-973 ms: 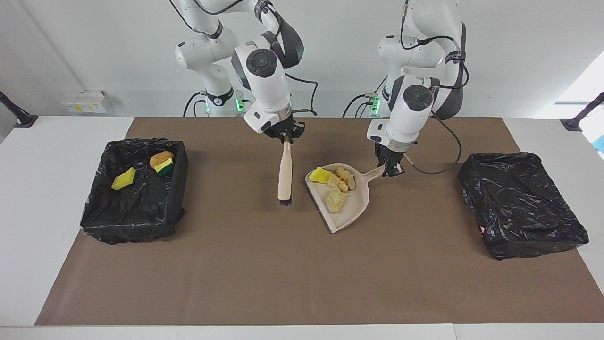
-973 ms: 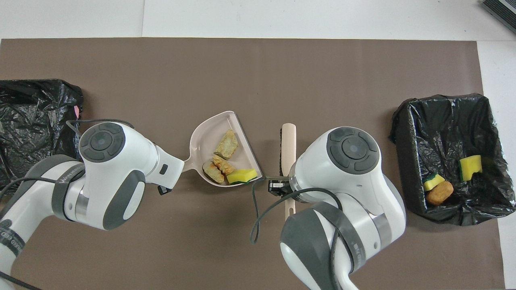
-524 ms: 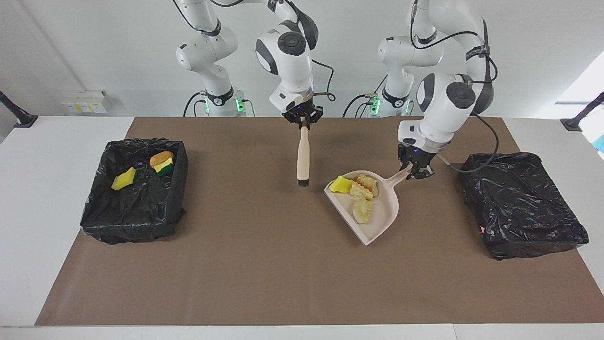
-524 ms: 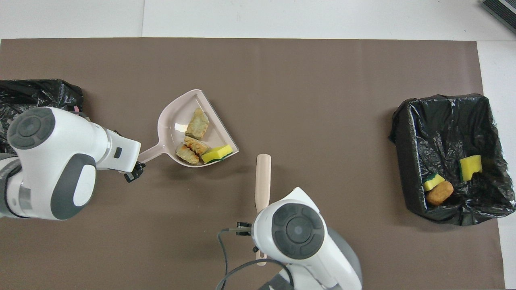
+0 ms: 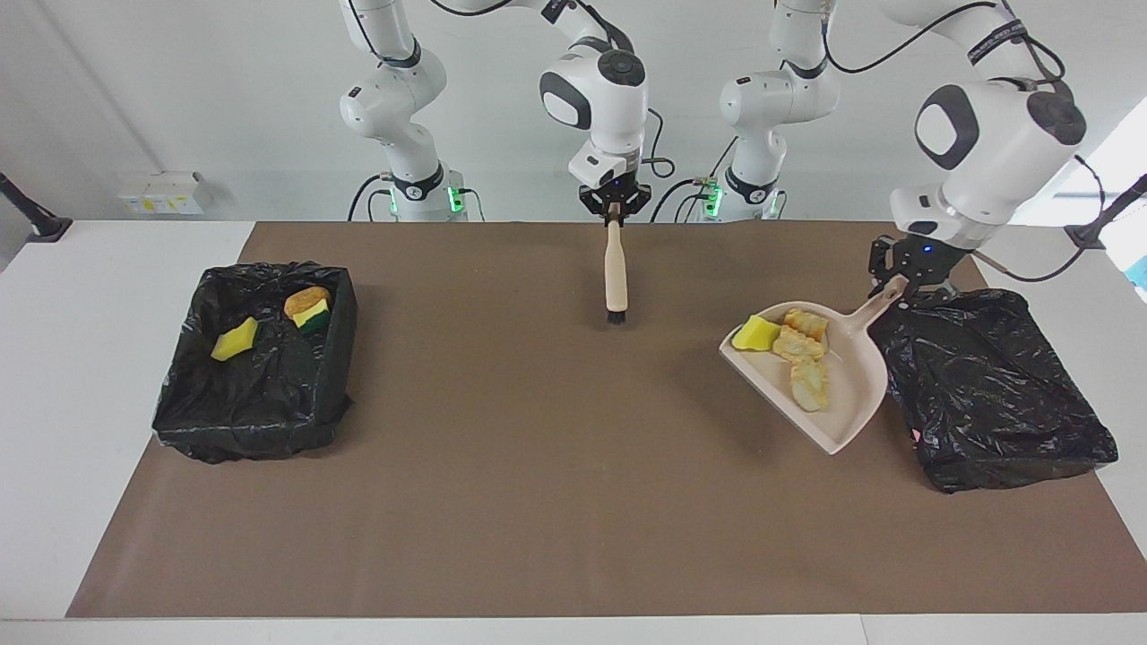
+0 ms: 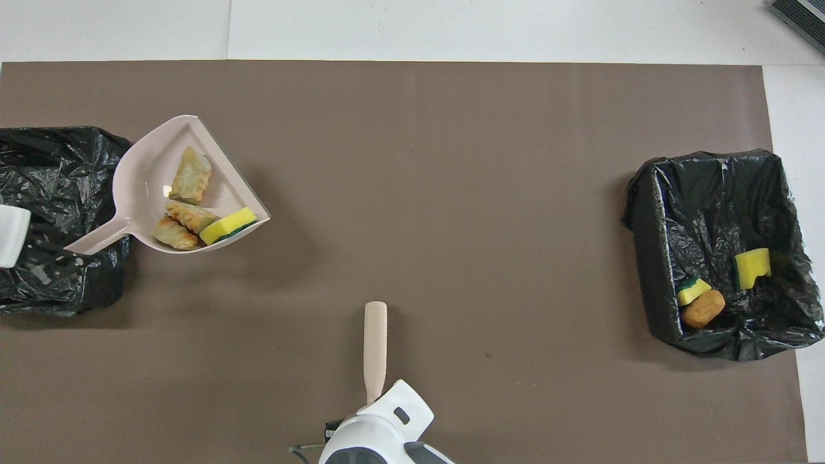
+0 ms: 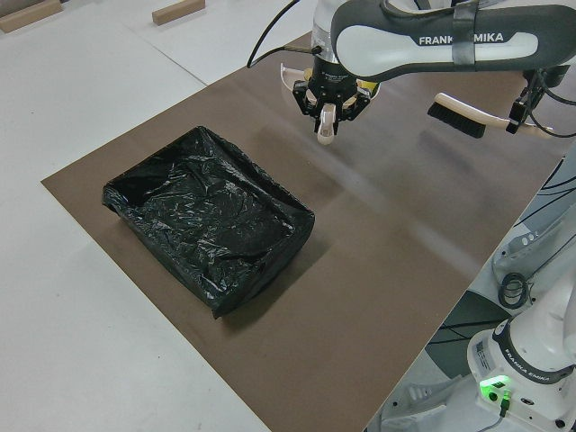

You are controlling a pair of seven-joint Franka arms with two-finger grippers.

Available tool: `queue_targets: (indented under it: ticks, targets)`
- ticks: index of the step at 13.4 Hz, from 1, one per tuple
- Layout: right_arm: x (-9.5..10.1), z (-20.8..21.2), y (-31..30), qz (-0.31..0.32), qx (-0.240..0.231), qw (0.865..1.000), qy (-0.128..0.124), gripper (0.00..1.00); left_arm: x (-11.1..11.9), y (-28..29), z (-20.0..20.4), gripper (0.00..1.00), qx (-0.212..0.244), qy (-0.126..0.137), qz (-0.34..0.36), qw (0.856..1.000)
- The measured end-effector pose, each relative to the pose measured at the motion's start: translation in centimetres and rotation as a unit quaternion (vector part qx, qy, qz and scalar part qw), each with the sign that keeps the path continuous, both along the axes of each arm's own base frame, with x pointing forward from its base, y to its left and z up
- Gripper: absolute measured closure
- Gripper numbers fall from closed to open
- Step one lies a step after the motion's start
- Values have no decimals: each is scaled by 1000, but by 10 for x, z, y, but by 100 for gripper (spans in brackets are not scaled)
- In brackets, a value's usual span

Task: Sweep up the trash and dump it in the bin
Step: 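Carry the loaded dustpan with the left gripper over the left bin, then tip the dustpan into the bin while the right gripper sets the brush down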

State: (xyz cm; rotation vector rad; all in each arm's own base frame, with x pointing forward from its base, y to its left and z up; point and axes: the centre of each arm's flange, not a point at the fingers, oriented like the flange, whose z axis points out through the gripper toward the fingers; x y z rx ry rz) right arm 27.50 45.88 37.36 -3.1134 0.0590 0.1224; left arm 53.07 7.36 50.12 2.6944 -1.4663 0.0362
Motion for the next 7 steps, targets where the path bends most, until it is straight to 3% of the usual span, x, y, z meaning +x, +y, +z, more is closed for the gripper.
queue_targets:
  ticks: [3, 5, 7]
  targets:
    - [-10, -26, 16, 6, -5, 1000, -13, 74, -10, 72, 23, 68, 2, -14, 7, 1000]
    - [-4, -23, 15, 12, -9, 1000, -25, 59, -21, 125, 33, 68, 22, -22, 1, 1000]
    - [4, -11, 14, 13, -18, 999, -30, 38, -28, 174, 46, 68, 70, -17, -7, 997]
